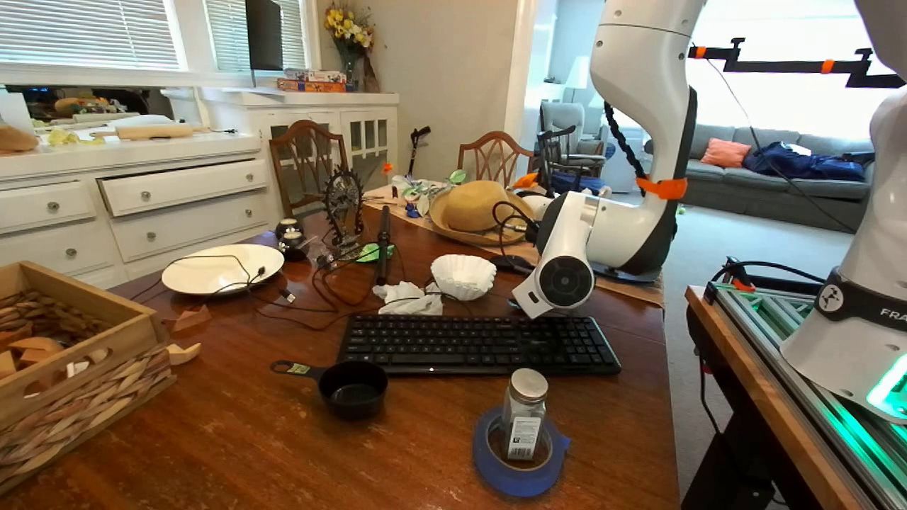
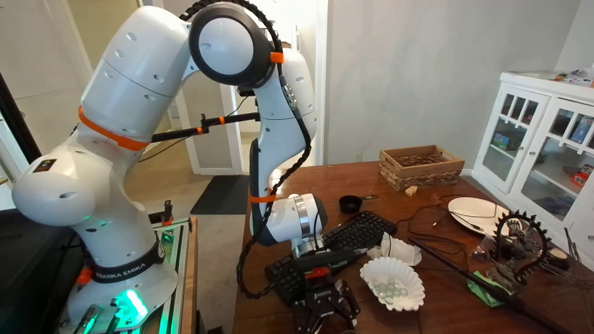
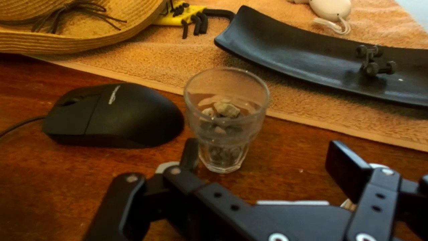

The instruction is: Pick up the small glass cup and pour its contents into the small black pot

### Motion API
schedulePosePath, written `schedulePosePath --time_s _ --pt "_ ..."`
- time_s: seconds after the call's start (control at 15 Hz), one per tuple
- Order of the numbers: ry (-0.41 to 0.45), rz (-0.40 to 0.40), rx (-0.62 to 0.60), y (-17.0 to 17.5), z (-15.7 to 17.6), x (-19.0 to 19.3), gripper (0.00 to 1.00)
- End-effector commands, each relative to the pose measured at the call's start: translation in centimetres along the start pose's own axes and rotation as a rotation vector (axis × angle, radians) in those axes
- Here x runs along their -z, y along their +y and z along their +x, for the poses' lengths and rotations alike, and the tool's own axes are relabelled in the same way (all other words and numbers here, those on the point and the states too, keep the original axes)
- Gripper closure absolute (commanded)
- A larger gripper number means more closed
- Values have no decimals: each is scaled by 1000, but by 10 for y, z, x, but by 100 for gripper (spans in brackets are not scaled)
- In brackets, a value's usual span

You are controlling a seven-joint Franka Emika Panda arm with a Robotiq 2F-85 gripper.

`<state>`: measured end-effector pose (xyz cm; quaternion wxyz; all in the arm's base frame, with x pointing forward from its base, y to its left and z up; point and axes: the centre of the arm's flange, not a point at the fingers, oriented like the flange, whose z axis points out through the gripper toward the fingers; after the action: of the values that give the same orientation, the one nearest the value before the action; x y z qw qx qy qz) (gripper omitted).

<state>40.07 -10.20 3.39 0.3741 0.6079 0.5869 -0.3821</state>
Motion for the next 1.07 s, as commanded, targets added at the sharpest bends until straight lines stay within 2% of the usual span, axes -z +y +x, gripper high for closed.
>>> schedulePosePath --time_s 0.0,0.4,1.0 --pt "-16 -5 -50 7 7 -1 1" --pt "8 -33 -55 19 8 2 0" --pt "41 28 -38 11 13 -17 10"
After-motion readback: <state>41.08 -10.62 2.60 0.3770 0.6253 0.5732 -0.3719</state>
